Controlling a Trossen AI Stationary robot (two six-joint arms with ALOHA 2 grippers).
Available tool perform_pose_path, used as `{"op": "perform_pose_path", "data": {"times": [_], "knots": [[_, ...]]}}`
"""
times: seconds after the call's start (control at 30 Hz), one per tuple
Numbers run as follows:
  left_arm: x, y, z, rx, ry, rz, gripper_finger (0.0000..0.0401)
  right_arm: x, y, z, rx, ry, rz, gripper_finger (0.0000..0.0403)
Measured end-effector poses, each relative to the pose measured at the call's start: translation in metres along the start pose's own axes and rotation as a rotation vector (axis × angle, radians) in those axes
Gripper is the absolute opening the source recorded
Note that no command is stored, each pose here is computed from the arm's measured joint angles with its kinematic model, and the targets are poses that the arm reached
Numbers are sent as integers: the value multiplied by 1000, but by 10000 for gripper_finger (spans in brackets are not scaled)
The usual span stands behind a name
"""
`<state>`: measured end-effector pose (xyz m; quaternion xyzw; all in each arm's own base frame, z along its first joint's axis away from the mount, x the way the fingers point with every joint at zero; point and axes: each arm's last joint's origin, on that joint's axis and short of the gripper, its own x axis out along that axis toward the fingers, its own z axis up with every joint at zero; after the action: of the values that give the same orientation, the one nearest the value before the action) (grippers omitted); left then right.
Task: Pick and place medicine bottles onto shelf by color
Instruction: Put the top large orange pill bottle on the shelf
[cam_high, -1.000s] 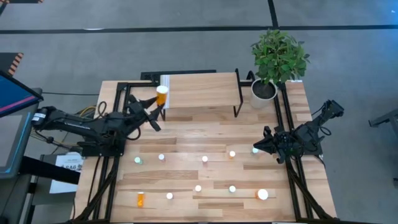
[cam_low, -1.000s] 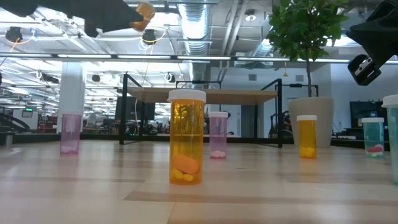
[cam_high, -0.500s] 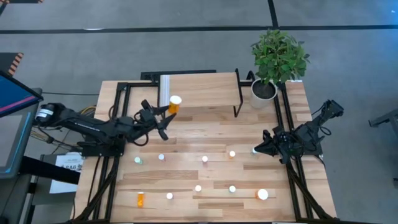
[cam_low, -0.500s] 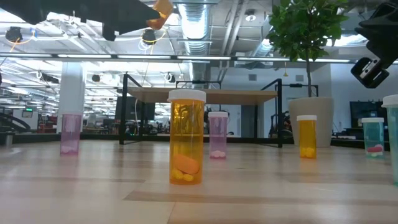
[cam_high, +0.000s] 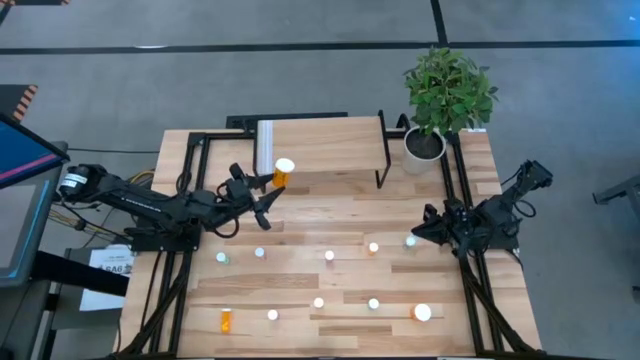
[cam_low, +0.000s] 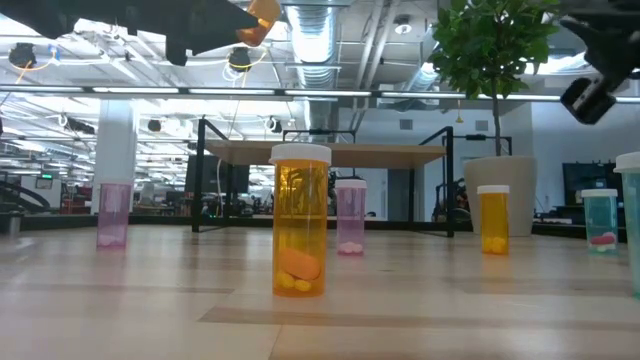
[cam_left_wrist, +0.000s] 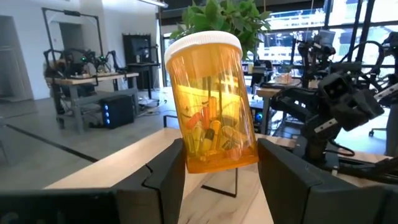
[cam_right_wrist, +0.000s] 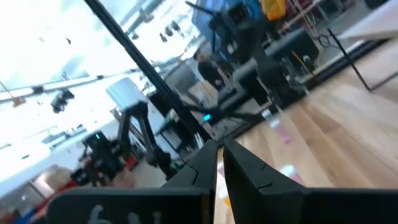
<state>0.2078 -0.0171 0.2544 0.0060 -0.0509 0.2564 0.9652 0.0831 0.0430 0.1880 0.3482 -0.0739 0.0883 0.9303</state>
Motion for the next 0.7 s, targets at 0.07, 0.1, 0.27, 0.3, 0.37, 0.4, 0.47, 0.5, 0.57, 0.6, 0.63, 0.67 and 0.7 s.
{"op": "perform_pose_path", "data": {"times": [0.07, 0.1, 0.27, 0.3, 0.37, 0.4, 0.47, 0.5, 0.57, 0.6, 0.63, 0.67, 0.7], "knots": [[0, 0, 0, -2, 0, 0, 159, 0, 2, 4, -6, -40, 4, 53], [0, 0, 0, -2, 0, 0, 159, 0, 2, 6, -12, -63, 1, 53], [0, 0, -1, -22, 8, 0, 159, 1, 0, 6, -31, -66, -19, 53], [0, 0, -1, -21, 9, 0, 159, 1, 0, 5, -37, -59, -25, 53], [0, 0, -1, -22, 9, 0, 159, 1, -2, 3, -49, -41, -36, 53], [0, 0, -1, -25, 9, 0, 159, 1, -2, 3, -52, -40, -37, 53], [0, 0, -1, -44, 9, 0, 159, 1, -3, 2, -64, -27, -54, 53], [0, 0, -1, -51, 9, 0, 159, 1, -5, 1, -72, -32, -88, 53], [0, 0, -1, -57, 9, 0, 159, 0, -8, 3, -111, -102, -203, 53], [0, 0, -1, -57, 9, 0, 159, 0, -10, 5, -139, -147, -279, 53], [0, 0, -1, -58, 8, 0, 159, -1, -12, 6, -164, -182, -346, 53], [0, 0, -1, -60, 7, 0, 159, -1, -14, 8, -189, -208, -398, 53], [0, 0, 0, -64, 4, -3, 159, -1, -15, 10, -218, -228, -421, 53]]}}
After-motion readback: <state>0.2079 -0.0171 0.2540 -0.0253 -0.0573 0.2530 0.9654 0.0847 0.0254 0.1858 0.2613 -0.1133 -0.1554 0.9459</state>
